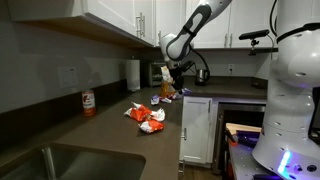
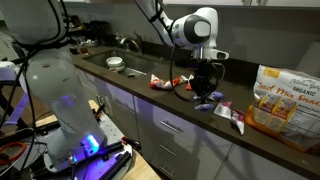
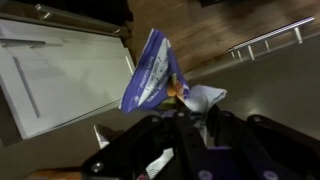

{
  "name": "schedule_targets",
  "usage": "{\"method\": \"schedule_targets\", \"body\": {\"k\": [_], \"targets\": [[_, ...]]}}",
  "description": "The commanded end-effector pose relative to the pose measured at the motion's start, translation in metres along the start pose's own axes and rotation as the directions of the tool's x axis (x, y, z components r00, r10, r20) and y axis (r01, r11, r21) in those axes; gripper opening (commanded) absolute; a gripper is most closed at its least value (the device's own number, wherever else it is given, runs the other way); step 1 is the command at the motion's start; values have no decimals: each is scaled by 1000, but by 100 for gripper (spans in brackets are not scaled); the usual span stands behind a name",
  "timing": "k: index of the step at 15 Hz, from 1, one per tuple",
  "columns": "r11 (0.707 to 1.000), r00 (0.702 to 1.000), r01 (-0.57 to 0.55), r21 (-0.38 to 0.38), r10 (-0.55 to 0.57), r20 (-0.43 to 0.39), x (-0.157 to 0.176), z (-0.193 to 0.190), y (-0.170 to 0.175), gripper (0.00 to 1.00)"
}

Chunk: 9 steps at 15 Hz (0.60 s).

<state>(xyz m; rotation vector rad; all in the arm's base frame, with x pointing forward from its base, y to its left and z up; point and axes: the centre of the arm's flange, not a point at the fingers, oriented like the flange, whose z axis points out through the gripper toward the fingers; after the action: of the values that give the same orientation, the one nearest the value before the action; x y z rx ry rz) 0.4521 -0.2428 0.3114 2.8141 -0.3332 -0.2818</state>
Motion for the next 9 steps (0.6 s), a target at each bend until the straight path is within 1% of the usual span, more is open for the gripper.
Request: {"method": "schedule_targets", "body": {"k": [1,4,6,7,9], "targets": [[994,997,10,106,-18,70,-14,-38,-11,5],[977,996,19,211,-37,80,-14,-43,-33,5],[961,997,34,273,-52,60,-12,-41,-48,5],[953,998,40,299,-56,42,-11,-38,-55,5],[945,998,66,321,-63,-21,-9,-35,-64,5]]}}
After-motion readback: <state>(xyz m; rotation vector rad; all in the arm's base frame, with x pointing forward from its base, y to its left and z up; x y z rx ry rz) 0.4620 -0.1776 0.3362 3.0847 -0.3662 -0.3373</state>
